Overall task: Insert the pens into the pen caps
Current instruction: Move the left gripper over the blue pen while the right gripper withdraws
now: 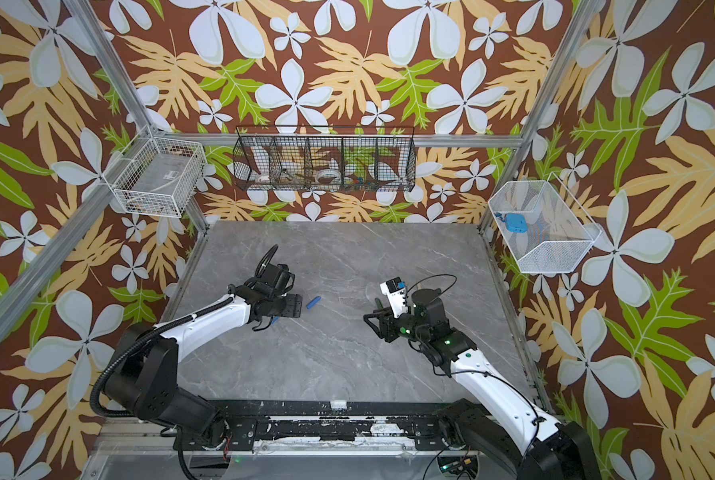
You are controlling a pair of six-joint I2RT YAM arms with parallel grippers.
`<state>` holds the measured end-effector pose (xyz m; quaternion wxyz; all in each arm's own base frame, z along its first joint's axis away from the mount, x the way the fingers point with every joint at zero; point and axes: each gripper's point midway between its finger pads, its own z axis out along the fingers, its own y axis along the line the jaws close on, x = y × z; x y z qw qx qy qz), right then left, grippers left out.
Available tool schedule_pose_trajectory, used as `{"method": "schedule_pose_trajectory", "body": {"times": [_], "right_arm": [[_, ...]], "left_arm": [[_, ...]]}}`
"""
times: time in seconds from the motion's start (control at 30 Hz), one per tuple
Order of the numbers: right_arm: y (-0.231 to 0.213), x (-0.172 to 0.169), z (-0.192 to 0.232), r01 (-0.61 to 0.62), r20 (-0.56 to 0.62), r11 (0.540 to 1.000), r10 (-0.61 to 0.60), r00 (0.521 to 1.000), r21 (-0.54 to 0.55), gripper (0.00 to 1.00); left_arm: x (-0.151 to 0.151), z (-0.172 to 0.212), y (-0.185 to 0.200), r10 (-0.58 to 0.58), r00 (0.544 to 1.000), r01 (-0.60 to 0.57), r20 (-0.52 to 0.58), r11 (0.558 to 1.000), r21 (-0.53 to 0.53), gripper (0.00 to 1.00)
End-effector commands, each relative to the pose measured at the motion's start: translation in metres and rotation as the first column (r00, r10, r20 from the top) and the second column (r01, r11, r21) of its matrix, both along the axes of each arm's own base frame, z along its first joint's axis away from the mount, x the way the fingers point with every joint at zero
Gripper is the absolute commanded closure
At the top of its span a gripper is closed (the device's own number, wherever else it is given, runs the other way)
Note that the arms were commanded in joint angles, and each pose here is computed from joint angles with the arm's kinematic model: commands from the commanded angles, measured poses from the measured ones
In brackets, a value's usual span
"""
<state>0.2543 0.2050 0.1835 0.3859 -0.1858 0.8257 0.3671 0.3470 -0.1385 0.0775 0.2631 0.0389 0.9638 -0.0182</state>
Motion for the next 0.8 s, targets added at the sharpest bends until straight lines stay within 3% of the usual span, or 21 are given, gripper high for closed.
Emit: {"method": "schedule_pose_trajectory", "body": {"times": [0.0,0.13,0.77], "right_arm": [[-0.002,0.005,0.005,0.029,0.024,1.000,-0.029,0.999,0.005,0.55],[0.000,0.002,0.005,0.013,0.013,1.000,-0.013,1.000,0.017,0.55],[-0.004,-0.002,-0.002,0.040,0.002,0.998,-0.040,0.999,0.041,0.55]], "left_arm": [[0.002,-0.009,0.005,0.015,1.000,-0.014,-0.018,1.000,0.027,0.15],[0.001,-0.023,0.014,0.039,0.998,-0.036,-0.047,0.997,0.066,0.16],[-0.001,-0.051,0.020,0.051,0.987,-0.056,-0.154,0.998,-0.028,0.21]]}}
